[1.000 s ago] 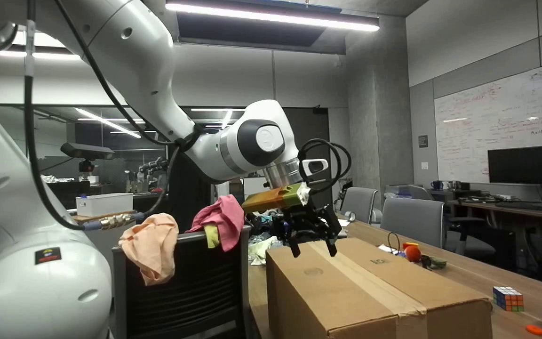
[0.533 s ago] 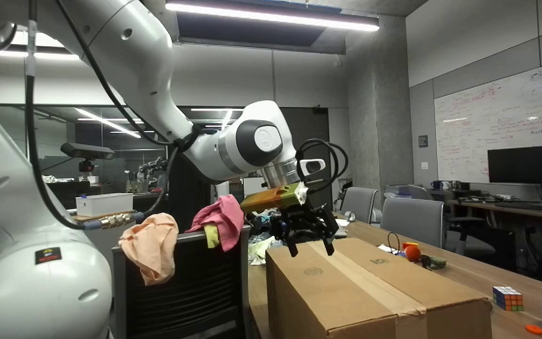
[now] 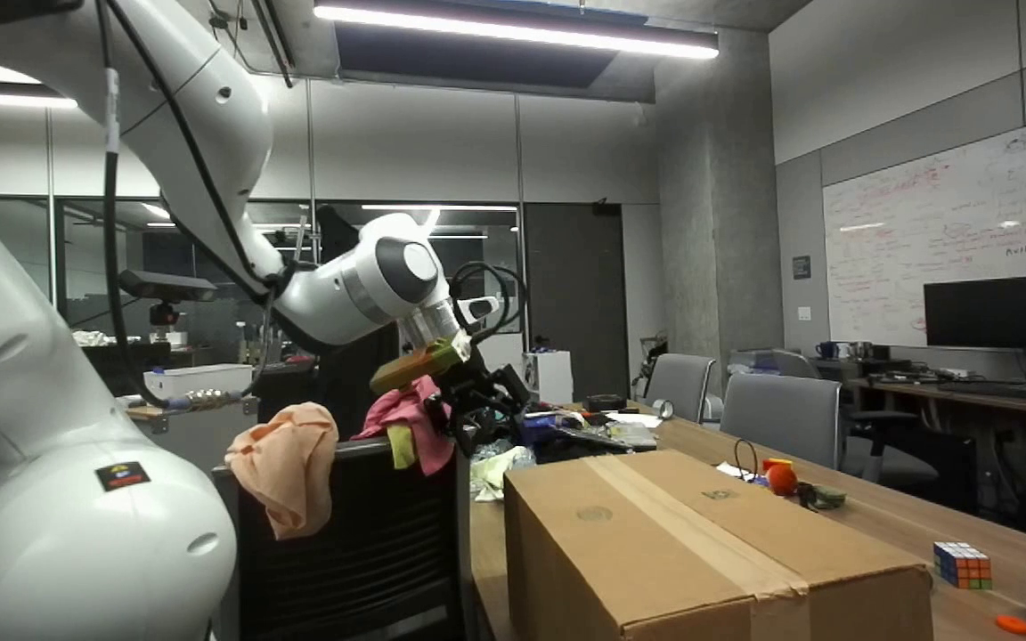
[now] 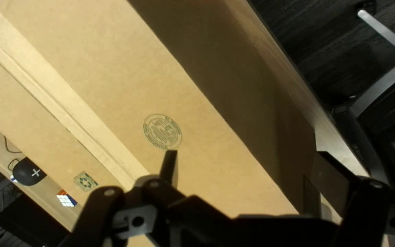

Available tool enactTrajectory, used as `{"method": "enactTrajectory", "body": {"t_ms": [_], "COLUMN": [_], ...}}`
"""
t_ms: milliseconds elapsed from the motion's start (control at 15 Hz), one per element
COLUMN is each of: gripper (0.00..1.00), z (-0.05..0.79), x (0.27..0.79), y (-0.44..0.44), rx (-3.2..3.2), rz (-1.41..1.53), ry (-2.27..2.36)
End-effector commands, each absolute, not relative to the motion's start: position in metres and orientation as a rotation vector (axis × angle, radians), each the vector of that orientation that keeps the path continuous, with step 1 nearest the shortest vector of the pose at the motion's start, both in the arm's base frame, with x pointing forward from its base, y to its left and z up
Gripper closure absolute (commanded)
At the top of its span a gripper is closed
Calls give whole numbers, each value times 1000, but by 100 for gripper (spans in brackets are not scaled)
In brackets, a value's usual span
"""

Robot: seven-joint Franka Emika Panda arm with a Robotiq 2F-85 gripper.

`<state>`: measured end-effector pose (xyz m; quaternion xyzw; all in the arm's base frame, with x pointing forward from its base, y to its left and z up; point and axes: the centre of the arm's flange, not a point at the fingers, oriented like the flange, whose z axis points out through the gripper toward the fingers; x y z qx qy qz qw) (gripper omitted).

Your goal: Place the t-shirts and towel on the brown box

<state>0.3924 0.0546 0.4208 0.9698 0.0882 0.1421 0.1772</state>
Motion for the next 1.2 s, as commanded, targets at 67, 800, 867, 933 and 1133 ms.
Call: {"method": "enactTrajectory", "body": {"t_ms": [67, 800, 867, 933, 1133], "gripper": [0, 0, 0, 0, 0], "z": [457, 533, 534, 537, 544], "x": [400, 389, 389, 390, 392], "y": [88, 166, 176, 189, 209], "rx": [2614, 2765, 2769, 2780, 2816], "rz": [479, 619, 629, 639, 639], "ry": [181, 325, 367, 388, 450]}}
